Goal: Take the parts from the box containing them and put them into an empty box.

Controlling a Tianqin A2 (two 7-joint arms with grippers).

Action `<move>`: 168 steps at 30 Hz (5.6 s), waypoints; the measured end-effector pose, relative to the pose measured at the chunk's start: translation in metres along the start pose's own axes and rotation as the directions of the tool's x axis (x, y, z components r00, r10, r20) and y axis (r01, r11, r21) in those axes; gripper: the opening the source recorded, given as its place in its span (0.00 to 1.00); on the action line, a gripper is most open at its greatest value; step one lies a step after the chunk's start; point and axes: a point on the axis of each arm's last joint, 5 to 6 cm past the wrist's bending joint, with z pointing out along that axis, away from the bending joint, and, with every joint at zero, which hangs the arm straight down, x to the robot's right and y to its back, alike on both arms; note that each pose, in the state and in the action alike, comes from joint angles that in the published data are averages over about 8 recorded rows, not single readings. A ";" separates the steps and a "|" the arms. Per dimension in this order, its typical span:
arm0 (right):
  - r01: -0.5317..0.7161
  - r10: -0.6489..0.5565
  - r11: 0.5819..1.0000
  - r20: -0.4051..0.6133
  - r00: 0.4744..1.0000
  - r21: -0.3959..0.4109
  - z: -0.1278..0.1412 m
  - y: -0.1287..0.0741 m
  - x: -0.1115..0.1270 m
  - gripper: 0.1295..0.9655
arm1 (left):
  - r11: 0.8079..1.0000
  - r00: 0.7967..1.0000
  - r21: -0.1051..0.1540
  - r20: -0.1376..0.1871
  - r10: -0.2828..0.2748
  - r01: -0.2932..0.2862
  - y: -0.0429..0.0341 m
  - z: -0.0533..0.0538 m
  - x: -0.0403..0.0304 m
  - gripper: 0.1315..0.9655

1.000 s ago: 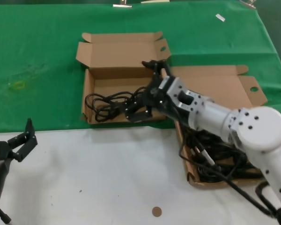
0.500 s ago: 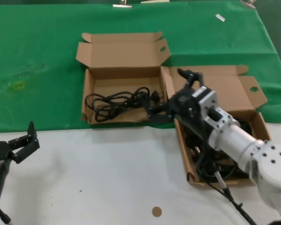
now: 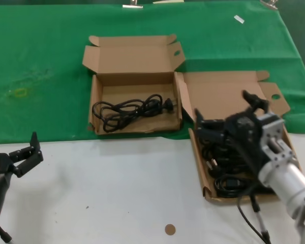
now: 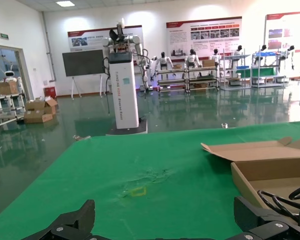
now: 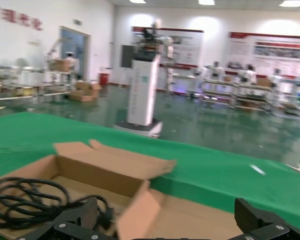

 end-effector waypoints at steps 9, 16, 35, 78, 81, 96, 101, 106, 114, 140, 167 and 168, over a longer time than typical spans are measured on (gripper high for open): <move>-0.062 0.060 0.998 -0.104 0.993 -0.017 -0.027 0.008 0.008 1.00 | 1.000 1.000 0.000 0.000 0.000 0.000 0.0000 0.000 0.0000 1.00; -0.065 0.062 0.998 -0.108 0.992 -0.017 -0.028 0.008 0.009 1.00 | 1.000 1.000 0.000 0.000 0.000 0.000 0.0000 0.000 0.0000 1.00; -0.065 0.062 0.998 -0.108 0.992 -0.017 -0.028 0.008 0.009 1.00 | 1.000 1.000 0.000 0.000 0.000 0.000 0.0000 0.000 0.0000 1.00; -0.065 0.062 0.998 -0.108 0.992 -0.017 -0.028 0.008 0.009 1.00 | 1.000 1.000 0.000 0.000 0.000 0.000 0.0000 0.000 0.0000 1.00; -0.065 0.062 0.998 -0.108 0.992 -0.017 -0.028 0.008 0.009 1.00 | 1.000 1.000 0.000 0.000 0.000 0.000 0.0000 0.000 0.0000 1.00; -0.065 0.062 0.998 -0.108 0.992 -0.017 -0.028 0.008 0.009 1.00 | 1.000 1.000 0.000 0.000 0.000 0.000 0.0000 0.000 0.0000 1.00; -0.065 0.062 0.998 -0.108 0.992 -0.017 -0.028 0.008 0.009 1.00 | 1.000 1.000 0.000 0.000 0.000 0.000 0.0000 0.000 0.0000 1.00; -0.065 0.062 0.998 -0.108 0.992 -0.017 -0.028 0.008 0.009 1.00 | 1.000 1.000 0.000 0.000 0.000 0.000 0.0000 0.000 0.0000 1.00; -0.065 0.062 0.998 -0.108 0.992 -0.017 -0.028 0.008 0.009 1.00 | 1.000 1.000 0.000 0.000 0.000 0.000 0.0000 0.000 0.0000 1.00; -0.065 0.062 0.998 -0.108 0.992 -0.017 -0.028 0.008 0.009 1.00 | 1.000 1.000 0.000 0.000 0.000 0.000 0.0000 0.000 0.0000 1.00; -0.065 0.062 0.998 -0.108 0.992 -0.017 -0.028 0.008 0.009 1.00 | 1.000 1.000 0.000 0.000 0.000 0.000 0.0000 0.000 0.0000 1.00; -0.065 0.062 0.998 -0.108 0.992 -0.017 -0.028 0.008 0.009 1.00 | 1.000 1.000 0.000 0.000 0.000 0.000 0.0000 0.000 0.0000 1.00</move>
